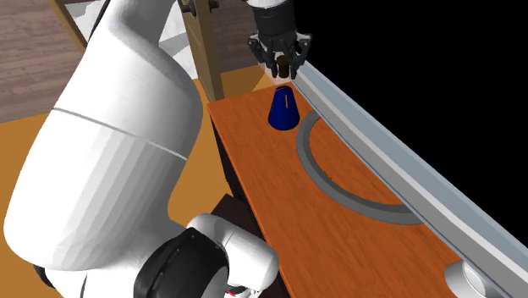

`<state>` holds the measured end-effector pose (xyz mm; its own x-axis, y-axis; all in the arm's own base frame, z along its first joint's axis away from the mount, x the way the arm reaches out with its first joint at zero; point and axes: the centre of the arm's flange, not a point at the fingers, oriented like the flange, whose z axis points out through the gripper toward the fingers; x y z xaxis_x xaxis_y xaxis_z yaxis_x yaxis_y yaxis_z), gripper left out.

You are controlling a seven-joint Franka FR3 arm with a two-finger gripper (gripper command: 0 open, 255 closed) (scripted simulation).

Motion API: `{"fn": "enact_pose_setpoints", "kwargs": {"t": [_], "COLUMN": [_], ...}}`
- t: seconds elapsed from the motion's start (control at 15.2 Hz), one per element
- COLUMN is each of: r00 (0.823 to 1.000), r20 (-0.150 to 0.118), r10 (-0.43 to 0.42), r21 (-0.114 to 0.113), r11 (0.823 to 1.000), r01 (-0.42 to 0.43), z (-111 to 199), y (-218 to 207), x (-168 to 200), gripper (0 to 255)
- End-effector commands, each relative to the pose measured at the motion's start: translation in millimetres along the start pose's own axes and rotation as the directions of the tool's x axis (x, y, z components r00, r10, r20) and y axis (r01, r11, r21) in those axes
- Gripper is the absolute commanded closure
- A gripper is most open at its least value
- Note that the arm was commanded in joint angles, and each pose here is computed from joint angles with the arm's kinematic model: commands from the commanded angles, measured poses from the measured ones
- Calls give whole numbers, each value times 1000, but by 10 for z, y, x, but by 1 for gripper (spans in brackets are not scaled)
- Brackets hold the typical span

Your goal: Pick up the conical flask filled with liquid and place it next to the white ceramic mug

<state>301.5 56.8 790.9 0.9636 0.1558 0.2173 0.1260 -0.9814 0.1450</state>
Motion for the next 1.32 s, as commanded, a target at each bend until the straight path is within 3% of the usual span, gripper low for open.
{"fn": "enact_pose_setpoints", "kwargs": {"t": [0.0,1.25], "r00": [1000,1000], "r20": [0,0], "r10": [-2,-2], "r21": [0,0], "r11": [1000,1000], "r01": [2,2], "z": [14,99], "y": [219,2476], "x": [-123,-1214], "gripper": [255,255]}}
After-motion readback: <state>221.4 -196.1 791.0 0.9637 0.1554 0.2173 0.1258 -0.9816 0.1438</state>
